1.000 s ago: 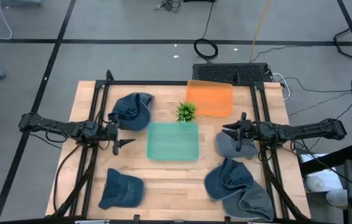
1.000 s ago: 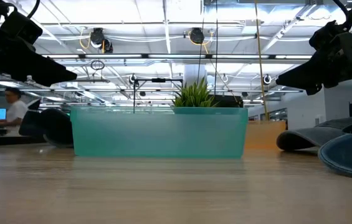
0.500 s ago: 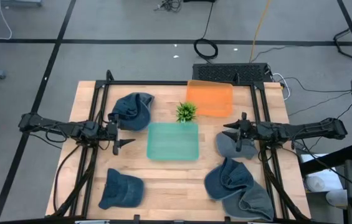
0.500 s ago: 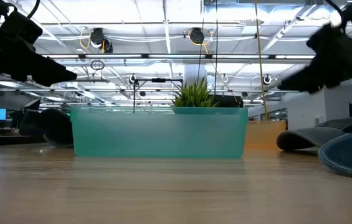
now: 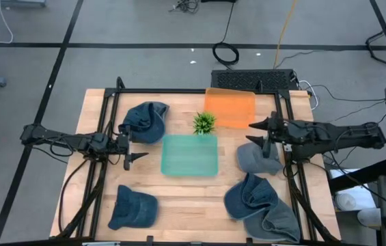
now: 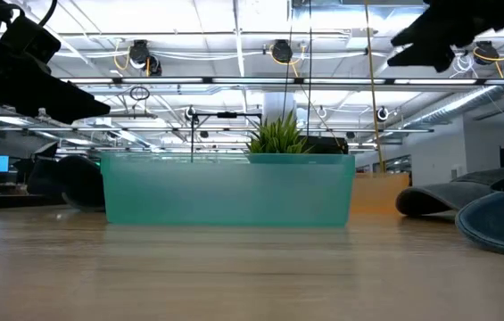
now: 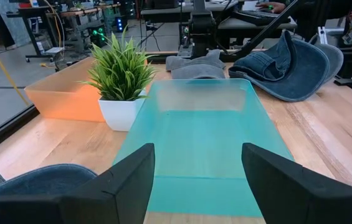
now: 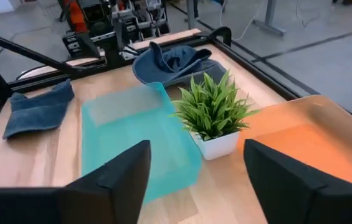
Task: Pick & Place hat
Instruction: Put the middle gray cap into the orange bin
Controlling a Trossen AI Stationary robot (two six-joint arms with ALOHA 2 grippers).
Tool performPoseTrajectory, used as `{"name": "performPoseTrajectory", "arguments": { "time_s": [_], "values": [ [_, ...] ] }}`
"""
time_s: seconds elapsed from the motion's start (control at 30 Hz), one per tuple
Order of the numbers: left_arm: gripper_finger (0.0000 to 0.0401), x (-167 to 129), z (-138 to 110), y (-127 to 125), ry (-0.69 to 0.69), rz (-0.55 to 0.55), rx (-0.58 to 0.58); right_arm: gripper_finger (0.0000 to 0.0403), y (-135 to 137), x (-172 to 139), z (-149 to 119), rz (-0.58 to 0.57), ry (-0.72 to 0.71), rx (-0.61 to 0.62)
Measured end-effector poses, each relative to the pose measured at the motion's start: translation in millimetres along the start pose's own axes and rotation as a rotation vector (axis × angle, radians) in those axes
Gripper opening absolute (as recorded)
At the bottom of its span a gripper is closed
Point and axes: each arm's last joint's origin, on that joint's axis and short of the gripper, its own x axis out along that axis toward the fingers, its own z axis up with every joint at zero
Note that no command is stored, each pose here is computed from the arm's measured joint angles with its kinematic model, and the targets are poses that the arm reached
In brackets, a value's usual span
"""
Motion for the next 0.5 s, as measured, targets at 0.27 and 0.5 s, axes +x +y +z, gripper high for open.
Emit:
{"name": "performPoseTrajectory", "arguments": {
  "time_s": [0.27,0.5],
  "values": [
    [0.0250,0,0,0,0.000,0.000,0.000,0.0268,12,2,45,-0.074,0.047,0.018],
    [0.0250,0,0,0,0.000,0.001,0.000,0.0264,22,4,79,-0.162,0.135,0.066]
  ]
}}
